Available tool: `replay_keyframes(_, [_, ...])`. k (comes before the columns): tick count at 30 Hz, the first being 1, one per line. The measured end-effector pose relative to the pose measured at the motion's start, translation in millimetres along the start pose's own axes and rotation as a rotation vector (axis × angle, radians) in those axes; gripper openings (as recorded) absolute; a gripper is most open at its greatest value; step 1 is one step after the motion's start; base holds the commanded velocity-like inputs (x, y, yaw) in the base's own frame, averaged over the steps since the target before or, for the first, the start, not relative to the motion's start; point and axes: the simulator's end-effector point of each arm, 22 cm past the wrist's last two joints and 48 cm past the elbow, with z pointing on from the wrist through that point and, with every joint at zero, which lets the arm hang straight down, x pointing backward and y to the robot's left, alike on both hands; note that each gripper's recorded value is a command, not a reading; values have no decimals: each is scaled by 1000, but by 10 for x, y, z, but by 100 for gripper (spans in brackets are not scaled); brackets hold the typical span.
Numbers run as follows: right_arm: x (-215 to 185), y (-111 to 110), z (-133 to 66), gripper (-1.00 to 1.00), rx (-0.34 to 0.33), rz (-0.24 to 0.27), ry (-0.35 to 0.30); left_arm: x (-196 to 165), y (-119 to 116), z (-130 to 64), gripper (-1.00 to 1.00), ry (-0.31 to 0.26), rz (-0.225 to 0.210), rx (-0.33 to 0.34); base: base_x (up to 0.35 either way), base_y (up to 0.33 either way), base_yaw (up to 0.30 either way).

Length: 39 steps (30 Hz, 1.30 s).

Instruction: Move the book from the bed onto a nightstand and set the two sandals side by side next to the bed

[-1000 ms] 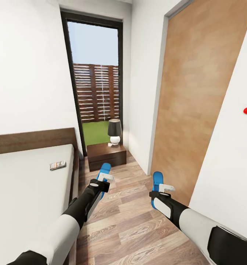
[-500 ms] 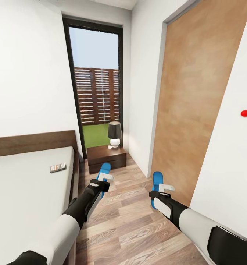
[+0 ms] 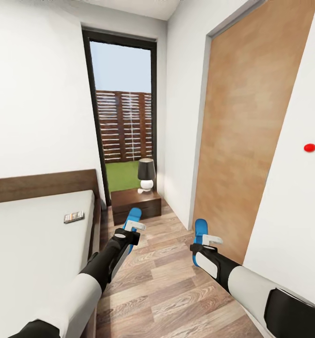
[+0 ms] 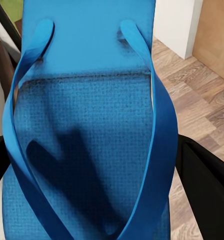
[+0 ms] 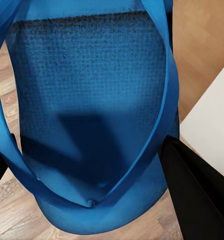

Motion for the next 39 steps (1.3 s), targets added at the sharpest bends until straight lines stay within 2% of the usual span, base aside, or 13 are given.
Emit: replay_keyframes(39, [-214,15,-152,-100,-8,8,-41,-218,42,-156,-100,-41,2,-9,0,0,0])
